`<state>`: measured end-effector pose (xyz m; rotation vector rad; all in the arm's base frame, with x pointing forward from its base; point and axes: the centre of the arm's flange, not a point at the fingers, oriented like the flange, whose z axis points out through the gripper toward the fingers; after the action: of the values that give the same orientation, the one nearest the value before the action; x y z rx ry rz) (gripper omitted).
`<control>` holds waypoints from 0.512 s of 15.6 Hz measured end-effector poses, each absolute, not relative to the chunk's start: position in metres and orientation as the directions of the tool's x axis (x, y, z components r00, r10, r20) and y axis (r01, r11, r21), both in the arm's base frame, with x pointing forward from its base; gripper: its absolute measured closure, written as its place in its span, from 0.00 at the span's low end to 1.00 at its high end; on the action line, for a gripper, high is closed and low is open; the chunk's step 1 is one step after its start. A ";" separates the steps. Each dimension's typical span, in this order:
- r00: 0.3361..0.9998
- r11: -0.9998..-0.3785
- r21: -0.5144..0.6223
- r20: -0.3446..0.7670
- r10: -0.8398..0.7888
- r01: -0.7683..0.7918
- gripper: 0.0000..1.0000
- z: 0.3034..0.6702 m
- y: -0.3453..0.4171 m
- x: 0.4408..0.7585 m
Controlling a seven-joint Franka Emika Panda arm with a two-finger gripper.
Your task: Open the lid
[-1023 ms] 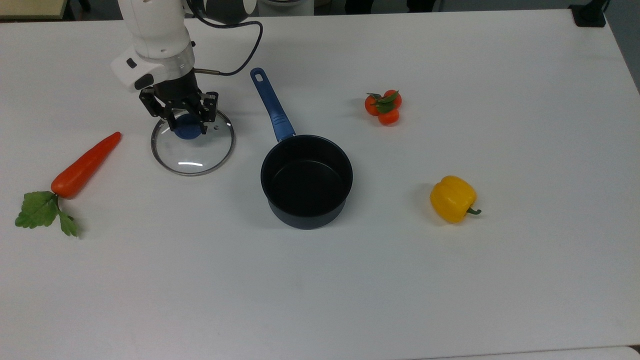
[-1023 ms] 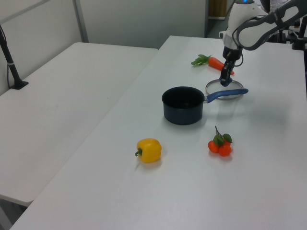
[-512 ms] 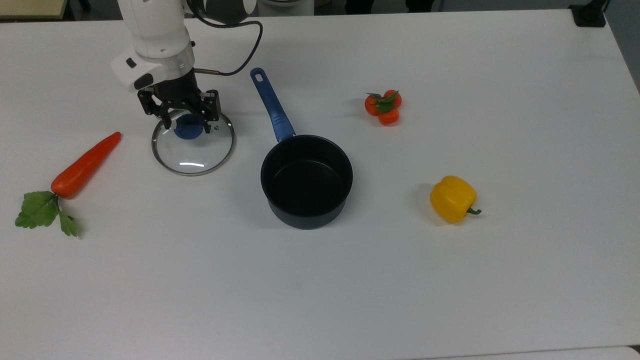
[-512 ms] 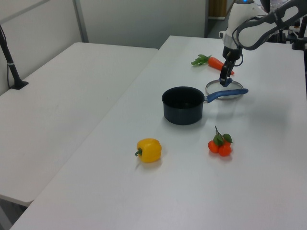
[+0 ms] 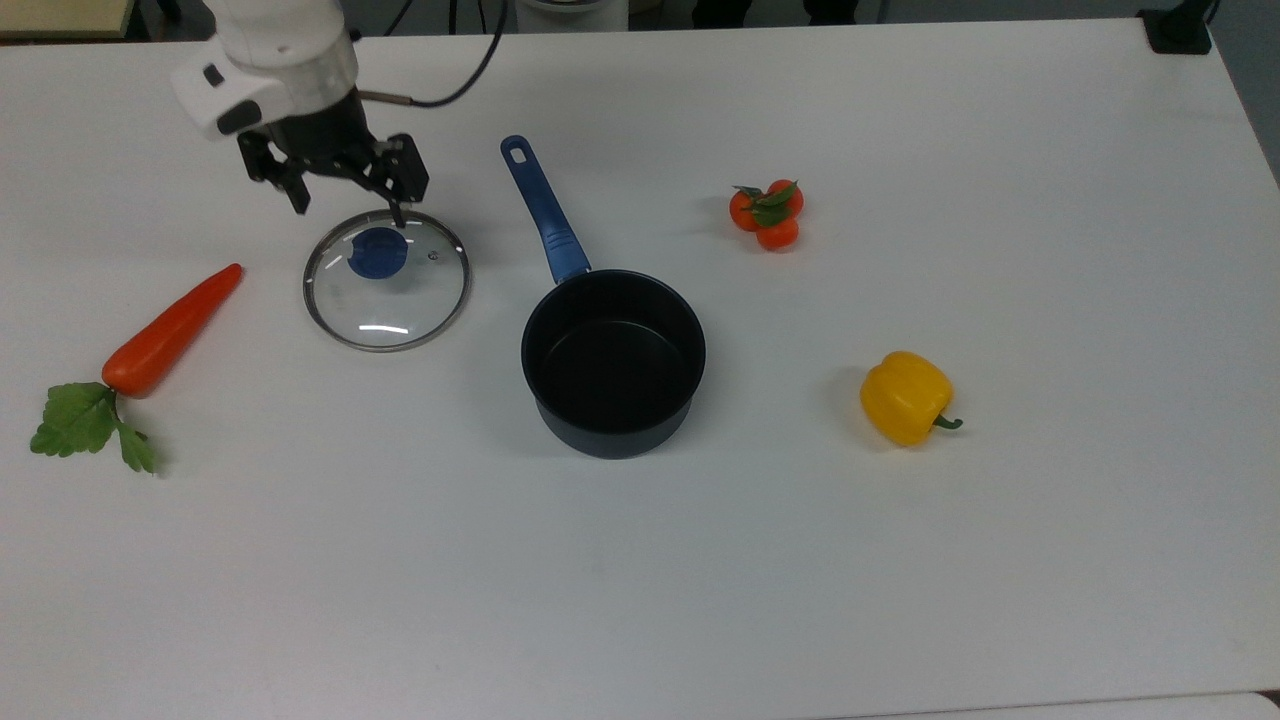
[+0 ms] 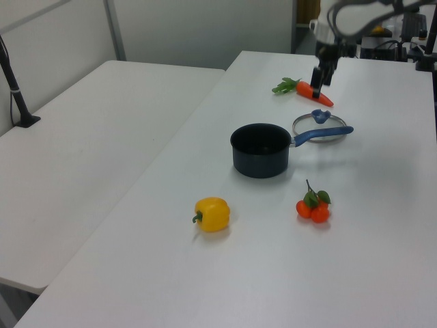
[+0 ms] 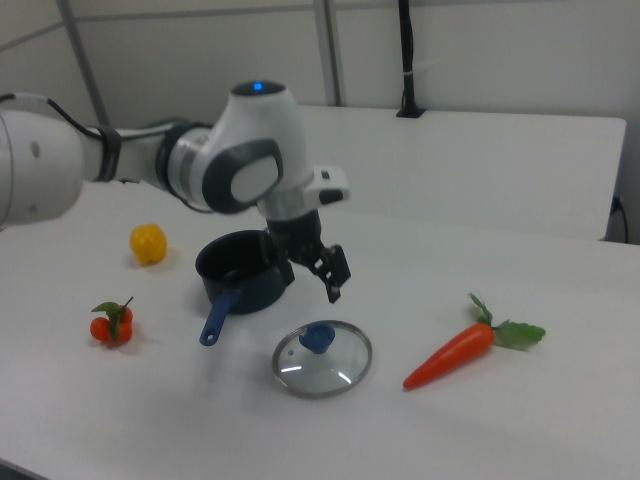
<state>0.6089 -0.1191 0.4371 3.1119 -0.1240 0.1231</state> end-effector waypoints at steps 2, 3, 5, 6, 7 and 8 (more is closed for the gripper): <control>0.995 -0.996 0.041 0.052 -0.081 -0.083 0.00 0.472 -0.115 0.608; 0.997 -0.996 0.044 0.037 -0.070 -0.072 0.00 0.490 -0.107 0.606; 0.999 -0.998 0.046 0.013 -0.035 -0.036 0.00 0.525 -0.078 0.602; 1.000 -0.999 0.049 0.012 -0.016 -0.016 0.00 0.542 -0.060 0.598; 1.000 -0.999 0.054 0.016 0.007 0.006 0.00 0.557 -0.042 0.594; 0.999 -0.998 0.061 0.018 0.027 0.026 0.00 0.570 -0.026 0.588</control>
<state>0.5880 -0.0262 0.5702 3.0802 0.0403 0.0283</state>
